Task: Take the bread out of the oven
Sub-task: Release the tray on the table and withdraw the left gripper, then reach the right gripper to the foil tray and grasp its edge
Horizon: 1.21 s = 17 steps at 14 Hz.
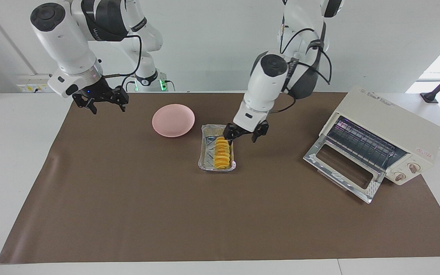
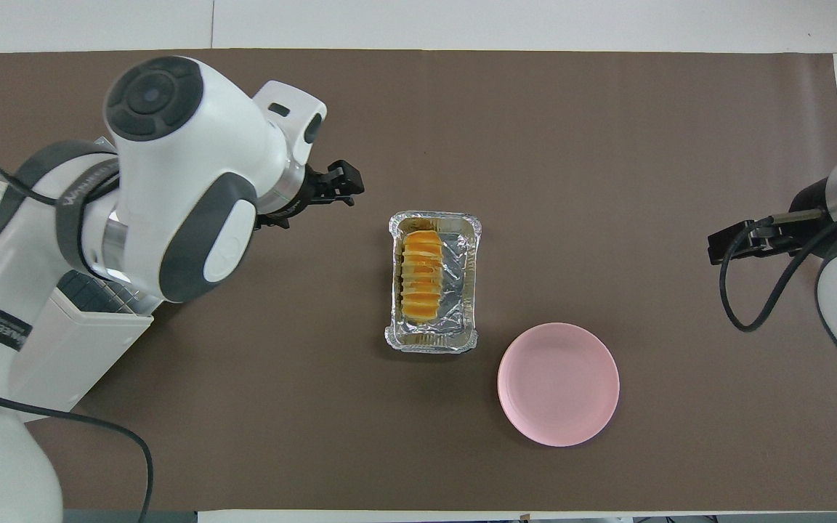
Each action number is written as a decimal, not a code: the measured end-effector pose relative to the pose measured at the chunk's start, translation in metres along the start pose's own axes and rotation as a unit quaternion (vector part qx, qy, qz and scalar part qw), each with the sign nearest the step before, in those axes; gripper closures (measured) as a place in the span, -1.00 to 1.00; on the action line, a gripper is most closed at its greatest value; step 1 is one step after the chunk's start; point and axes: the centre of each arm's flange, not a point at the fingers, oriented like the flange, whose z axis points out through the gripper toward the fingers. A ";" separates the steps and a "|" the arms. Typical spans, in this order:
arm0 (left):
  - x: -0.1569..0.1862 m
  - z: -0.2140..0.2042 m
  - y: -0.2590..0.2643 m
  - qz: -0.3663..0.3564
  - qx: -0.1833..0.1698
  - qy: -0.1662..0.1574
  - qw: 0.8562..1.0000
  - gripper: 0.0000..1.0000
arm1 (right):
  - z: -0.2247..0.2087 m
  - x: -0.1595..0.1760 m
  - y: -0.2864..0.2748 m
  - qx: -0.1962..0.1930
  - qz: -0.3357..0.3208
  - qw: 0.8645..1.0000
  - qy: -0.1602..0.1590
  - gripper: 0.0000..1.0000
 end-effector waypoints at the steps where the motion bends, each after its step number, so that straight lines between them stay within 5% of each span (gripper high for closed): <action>1: 0.015 -0.010 -0.031 -0.004 0.013 -0.004 1.000 -1.00 | 0.000 0.000 0.005 0.000 0.004 1.000 0.000 -1.00; 5: 0.054 -0.065 -0.170 0.034 0.048 -0.027 0.998 -1.00 | -0.001 0.003 -0.002 0.000 -0.004 1.000 0.012 -1.00; 8: 0.040 -0.096 -0.236 0.085 0.050 -0.075 0.992 -1.00 | 0.019 0.016 -0.091 0.000 -0.013 0.999 0.043 -1.00; 13: 0.018 -0.107 -0.238 0.103 0.051 -0.088 0.989 -1.00 | 0.121 0.047 -0.230 0.038 0.052 0.996 0.055 -1.00; 17: 0.017 -0.104 -0.238 0.112 0.052 -0.092 0.988 -1.00 | 0.199 0.045 -0.239 0.108 0.105 0.988 0.039 -1.00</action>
